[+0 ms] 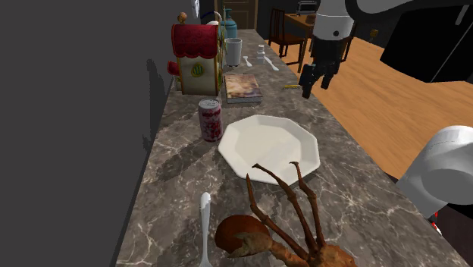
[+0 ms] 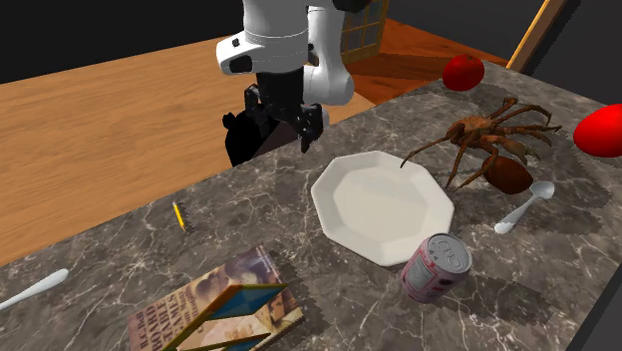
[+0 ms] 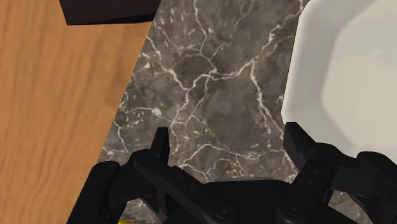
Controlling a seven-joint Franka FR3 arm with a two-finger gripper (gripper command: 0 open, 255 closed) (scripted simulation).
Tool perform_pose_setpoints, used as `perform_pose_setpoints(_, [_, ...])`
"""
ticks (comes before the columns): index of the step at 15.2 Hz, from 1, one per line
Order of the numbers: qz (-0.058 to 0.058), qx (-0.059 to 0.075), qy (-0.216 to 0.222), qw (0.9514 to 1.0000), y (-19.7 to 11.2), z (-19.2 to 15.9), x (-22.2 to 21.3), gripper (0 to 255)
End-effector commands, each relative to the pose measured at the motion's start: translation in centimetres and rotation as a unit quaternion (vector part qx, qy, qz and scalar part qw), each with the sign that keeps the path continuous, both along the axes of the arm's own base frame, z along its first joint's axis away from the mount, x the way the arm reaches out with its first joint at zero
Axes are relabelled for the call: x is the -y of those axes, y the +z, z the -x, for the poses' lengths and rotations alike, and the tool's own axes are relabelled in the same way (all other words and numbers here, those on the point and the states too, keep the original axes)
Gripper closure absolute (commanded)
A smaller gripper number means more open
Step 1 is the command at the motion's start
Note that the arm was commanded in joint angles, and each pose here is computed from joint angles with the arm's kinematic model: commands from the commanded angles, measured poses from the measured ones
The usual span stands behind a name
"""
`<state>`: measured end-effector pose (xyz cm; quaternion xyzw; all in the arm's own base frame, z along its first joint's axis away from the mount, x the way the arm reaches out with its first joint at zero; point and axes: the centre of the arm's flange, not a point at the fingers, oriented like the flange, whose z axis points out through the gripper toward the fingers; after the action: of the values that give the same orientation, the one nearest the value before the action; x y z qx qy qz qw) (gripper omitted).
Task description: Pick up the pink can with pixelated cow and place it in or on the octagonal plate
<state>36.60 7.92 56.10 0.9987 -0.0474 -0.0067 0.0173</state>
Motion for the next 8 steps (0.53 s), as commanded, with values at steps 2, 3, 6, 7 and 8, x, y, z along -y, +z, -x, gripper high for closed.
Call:
perform_pose_setpoints(2, [-0.002,0.001,-0.005,1.0000,0.1,-1.8,-3.4,0])
perform_pose_setpoints(3, [-0.003,0.001,-0.006,1.0000,0.3,-2.4,-4.5,0])
perform_pose_setpoints(6, [-0.005,0.002,-0.010,0.9999,0.6,-4.0,-8.1,0])
perform_pose_setpoints(7, [-0.005,0.002,-0.011,0.9999,0.7,-4.5,-9.3,0])
perform_pose_setpoints(8, [-0.006,0.002,-0.012,0.9999,0.8,-5.1,-10.4,0])
